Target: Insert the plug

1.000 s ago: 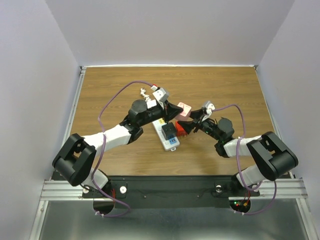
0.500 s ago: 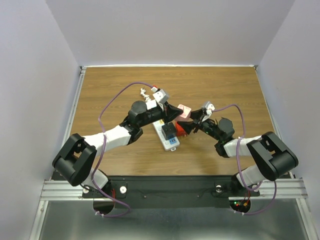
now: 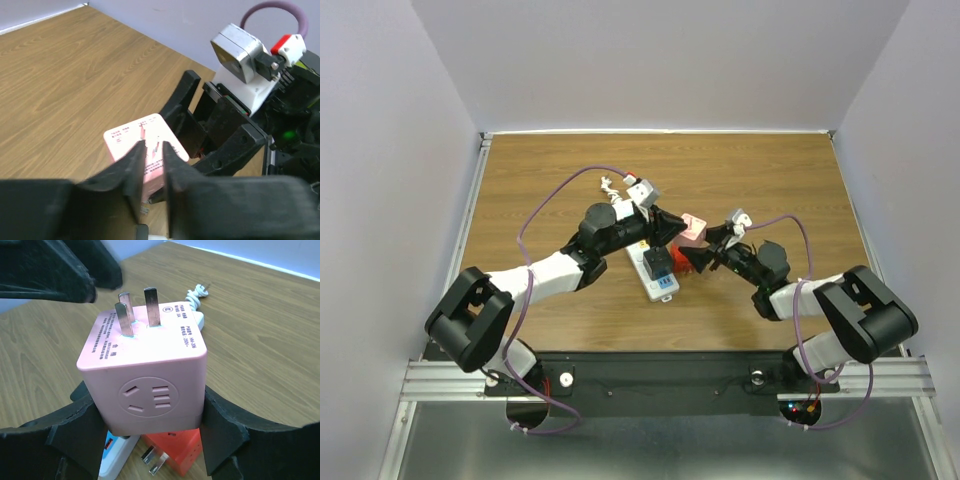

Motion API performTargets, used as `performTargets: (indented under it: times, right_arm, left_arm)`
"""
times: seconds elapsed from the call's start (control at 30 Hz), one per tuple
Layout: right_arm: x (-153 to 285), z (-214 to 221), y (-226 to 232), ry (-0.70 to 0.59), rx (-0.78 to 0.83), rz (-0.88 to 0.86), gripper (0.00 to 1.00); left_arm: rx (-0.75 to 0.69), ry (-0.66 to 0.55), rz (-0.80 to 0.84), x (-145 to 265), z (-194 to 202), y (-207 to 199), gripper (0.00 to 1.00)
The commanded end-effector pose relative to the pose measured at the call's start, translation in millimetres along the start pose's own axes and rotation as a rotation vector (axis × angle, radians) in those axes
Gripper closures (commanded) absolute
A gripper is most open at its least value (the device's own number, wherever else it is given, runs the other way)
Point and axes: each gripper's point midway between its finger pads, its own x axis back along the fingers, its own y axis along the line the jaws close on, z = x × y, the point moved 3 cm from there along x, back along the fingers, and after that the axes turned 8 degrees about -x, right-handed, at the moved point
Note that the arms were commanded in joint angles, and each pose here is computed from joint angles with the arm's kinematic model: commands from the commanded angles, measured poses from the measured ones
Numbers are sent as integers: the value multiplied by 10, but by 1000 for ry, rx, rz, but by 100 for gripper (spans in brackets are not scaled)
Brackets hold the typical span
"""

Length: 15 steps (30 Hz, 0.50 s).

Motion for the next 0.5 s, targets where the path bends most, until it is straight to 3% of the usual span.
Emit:
performTargets:
  times: [0.0,0.27,0.3,0.47]
  right_arm:
    - [2,-653,175,-294,166,-65,67]
    - [-70,-570,102,-265,175,-49,71]
    - [-76,-568,88,-263,177,-45,71]
    - [-108,-562,73,-255,185,-46,71]
  left_arm:
    - [-15,-10,-72,-20,1,123,54]
    - [0,26,-76,-104,107,170,31]
    - [-1,28,-66,-125,115,151,25]
    - [1,43,-46,-166,167,100,21]
